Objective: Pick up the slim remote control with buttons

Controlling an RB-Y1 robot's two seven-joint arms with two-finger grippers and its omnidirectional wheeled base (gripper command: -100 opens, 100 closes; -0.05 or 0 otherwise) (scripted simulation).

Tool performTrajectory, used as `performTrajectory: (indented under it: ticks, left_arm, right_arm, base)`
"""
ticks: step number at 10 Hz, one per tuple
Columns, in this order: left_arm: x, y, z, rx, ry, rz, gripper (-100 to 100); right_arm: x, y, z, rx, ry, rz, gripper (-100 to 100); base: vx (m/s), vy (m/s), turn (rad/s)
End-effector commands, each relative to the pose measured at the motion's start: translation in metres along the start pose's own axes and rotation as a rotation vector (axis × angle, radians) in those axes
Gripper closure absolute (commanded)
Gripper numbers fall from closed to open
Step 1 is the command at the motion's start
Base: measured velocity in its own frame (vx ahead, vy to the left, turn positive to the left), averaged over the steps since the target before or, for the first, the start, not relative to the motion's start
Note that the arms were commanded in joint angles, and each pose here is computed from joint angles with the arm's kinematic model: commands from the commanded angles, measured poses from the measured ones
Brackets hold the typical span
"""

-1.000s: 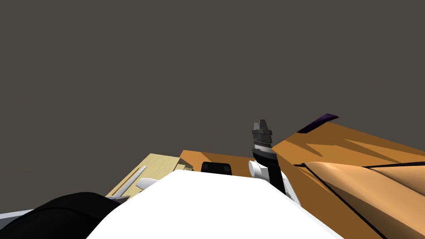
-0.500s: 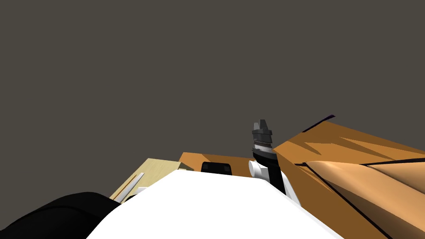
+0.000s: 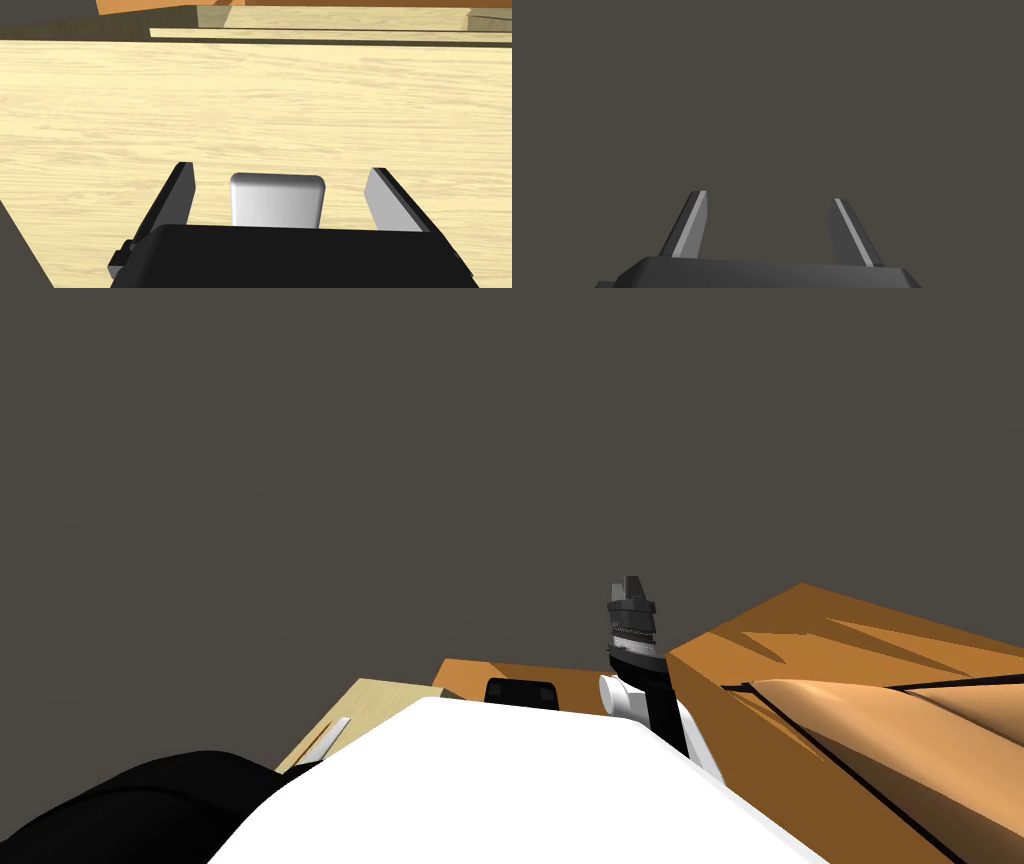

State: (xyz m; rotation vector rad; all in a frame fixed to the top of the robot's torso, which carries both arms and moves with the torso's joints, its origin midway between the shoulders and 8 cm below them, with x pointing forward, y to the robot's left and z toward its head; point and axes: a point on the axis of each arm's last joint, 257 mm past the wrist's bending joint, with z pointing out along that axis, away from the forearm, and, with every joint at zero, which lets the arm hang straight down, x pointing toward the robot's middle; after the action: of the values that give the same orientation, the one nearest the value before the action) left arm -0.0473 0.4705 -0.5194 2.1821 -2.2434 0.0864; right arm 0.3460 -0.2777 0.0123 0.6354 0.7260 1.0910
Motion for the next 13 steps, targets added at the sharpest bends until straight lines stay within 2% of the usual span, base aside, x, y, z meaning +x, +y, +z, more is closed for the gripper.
performTrajectory:
  ticks: [1,2,3,6,7,8,11,12,13]
  left_arm:
    - [0.0,0.001,-0.002,-0.006,-0.004,-0.002,-100]
    - [-0.021,0.011,-0.006,-0.031,-0.038,0.003,-100]
    - [-0.026,0.014,-0.006,-0.038,-0.047,0.004,-100]
    - [-0.025,0.018,-0.003,-0.04,-0.046,0.001,-100]
    - [-0.025,0.018,-0.003,-0.04,-0.047,0.001,0]
    - [-0.022,0.019,0.003,-0.04,-0.049,0.0,-100]
    - [-0.017,0.023,0.016,-0.04,-0.053,-0.002,-100]
    - [-0.018,0.023,0.014,-0.04,-0.052,-0.003,-100]
    - [-0.018,0.023,0.014,-0.04,-0.052,-0.003,100]
  right_arm:
    - [0.0,0.0,0.0,0.0,0.0,0.0,0]
    - [0.0,0.0,0.0,0.0,0.0,0.0,0]
    - [0.0,0.0,0.0,0.0,0.0,0.0,0]
    - [0.0,0.0,0.0,0.0,0.0,0.0,0]
    - [0.0,0.0,0.0,0.0,0.0,0.0,0]
    - [0.0,0.0,0.0,0.0,0.0,0.0,0]
    - [0.0,0.0,0.0,0.0,0.0,0.0,0]
    - [0.0,0.0,0.0,0.0,0.0,0.0,0]
    - [0.0,0.0,0.0,0.0,0.0,0.0,0]
  base:
    - [0.015,0.055,-0.006]
    - [0.043,0.112,0.047]
    - [0.052,0.196,0.041]
    - [0.036,0.155,0.019]
    - [0.003,0.016,-0.005]
    - [0.005,0.014,-0.012]
    - [0.007,0.015,-0.012]
    - [0.002,0.006,-0.003]
    - [0.0,0.0,0.0]
